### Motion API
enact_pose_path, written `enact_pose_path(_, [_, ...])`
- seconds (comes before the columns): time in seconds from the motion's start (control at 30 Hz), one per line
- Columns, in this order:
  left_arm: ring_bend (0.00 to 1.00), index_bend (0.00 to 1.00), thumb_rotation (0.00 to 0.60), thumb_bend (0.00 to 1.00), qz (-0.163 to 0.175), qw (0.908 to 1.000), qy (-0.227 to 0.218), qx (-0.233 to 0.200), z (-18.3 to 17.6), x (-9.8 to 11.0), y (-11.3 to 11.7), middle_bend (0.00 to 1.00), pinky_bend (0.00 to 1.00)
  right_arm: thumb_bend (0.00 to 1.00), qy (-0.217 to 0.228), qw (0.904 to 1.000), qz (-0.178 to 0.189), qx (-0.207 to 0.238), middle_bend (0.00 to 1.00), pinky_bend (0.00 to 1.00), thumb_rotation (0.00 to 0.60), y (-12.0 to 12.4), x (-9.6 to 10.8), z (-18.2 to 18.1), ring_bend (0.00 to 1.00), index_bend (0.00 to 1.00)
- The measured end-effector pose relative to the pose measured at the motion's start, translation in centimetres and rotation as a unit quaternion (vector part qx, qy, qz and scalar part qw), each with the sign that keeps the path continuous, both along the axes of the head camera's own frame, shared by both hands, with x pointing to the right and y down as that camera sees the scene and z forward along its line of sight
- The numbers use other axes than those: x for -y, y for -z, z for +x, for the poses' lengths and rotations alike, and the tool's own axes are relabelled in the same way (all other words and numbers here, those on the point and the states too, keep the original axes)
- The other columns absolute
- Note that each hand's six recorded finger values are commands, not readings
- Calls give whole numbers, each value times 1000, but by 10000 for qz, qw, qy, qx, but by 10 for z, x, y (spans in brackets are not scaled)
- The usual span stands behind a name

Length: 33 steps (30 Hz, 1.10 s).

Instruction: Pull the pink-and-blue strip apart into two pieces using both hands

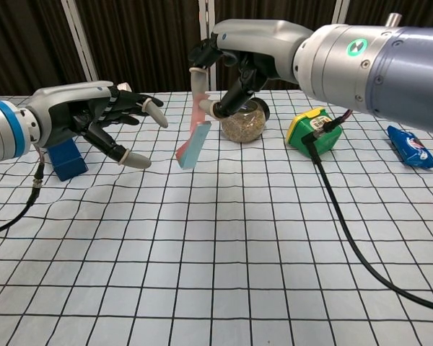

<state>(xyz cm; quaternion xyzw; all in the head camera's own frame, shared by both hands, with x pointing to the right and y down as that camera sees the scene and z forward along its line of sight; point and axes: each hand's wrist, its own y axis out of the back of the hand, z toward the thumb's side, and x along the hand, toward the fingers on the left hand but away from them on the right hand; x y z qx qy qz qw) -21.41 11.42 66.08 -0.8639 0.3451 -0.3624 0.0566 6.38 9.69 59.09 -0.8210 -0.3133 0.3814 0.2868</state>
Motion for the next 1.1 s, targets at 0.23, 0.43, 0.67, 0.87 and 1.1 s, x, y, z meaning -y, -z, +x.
enact_pose_path(0.23, [0, 359, 600, 111, -59, 9999, 90, 7, 4, 1, 0, 0, 0, 434, -57, 9999, -90, 34, 43, 0, 600, -1, -1, -2, 0, 719])
enact_pose_path(0.43, [0, 367, 600, 111, -248, 9995, 174, 27, 7, -3, -4, 0, 0, 434, -95, 9998, -141, 71, 44, 0, 600, 0, -2, -4, 0, 719])
enact_pose_path(0.67, [0, 419, 600, 111, -321, 9991, 275, 14, 18, -2, -5, 0, 0, 434, -142, 9997, -180, 122, 46, 0, 600, 2, -2, -6, 0, 719])
enact_pose_path(0.87, [0, 428, 600, 112, -380, 9989, 269, 45, 29, -3, -8, 0, 0, 434, -142, 9995, -226, 145, 49, 0, 600, 1, -5, -6, 0, 720])
enact_pose_path(1.1, [0, 451, 600, 158, -395, 9989, 247, 79, 38, -4, -9, 0, 0, 434, -126, 9996, -217, 159, 49, 0, 600, 2, -6, -7, 0, 720])
